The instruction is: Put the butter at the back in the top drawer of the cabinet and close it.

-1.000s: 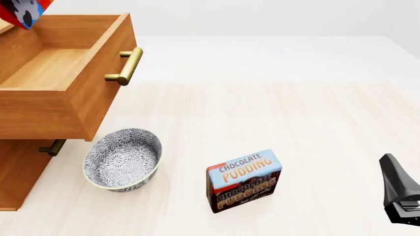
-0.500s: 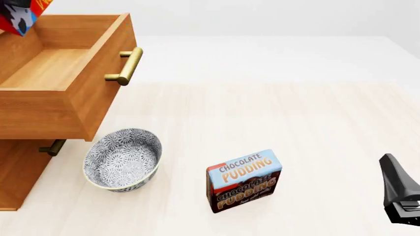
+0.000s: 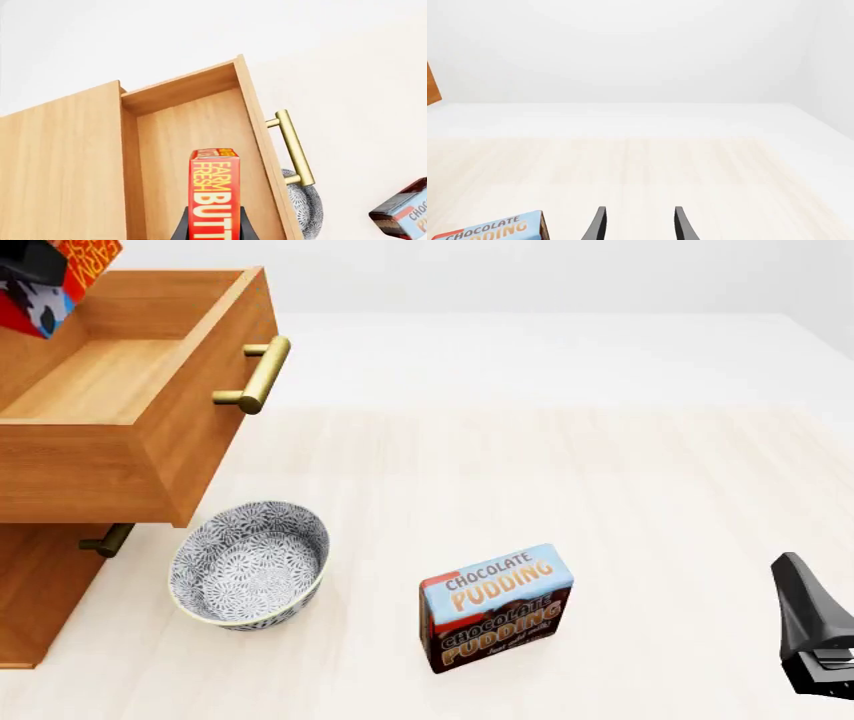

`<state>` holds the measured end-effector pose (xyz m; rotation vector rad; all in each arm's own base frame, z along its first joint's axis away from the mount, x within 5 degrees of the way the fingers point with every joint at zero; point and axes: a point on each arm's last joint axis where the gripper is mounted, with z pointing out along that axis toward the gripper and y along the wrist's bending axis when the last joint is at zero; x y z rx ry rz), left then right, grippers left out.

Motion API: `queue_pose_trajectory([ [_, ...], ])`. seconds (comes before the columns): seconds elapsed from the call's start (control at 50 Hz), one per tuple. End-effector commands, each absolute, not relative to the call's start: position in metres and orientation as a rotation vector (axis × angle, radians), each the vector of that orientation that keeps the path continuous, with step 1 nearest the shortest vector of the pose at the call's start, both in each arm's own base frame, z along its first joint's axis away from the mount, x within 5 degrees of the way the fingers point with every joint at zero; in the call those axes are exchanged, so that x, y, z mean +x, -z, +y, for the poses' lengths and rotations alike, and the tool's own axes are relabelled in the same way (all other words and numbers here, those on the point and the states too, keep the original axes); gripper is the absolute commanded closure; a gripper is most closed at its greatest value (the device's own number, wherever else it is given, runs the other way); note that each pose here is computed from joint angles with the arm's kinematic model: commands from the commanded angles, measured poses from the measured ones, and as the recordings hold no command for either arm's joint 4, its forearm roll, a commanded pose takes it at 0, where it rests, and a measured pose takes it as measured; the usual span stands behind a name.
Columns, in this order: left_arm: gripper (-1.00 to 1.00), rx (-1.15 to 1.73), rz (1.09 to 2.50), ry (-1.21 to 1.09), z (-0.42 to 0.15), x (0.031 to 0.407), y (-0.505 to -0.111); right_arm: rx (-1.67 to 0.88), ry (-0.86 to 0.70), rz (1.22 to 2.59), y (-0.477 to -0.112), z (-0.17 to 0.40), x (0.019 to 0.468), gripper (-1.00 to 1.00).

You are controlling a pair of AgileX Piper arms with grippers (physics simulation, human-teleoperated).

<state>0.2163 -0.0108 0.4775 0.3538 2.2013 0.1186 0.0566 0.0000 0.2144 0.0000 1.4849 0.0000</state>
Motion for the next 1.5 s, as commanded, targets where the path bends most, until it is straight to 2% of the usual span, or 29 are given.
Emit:
queue_pose_trajectory([
  [0.02,1.0,0.35,2.199,-0.136,-0.007,0.22,-0.472,0.0,0.0,1.485,-0.214,0.0,0.057,-1.0],
  [0.96,1.0,0.27,2.271,-0.187,0.015,0.245,-0.433,0.0,0.0,1.485,-0.214,0.0,0.057,-1.0],
  [1.5,1.0,0.266,2.289,-0.192,0.018,0.254,-0.425,0.0,0.0,1.485,-0.214,0.0,0.057,-1.0],
])
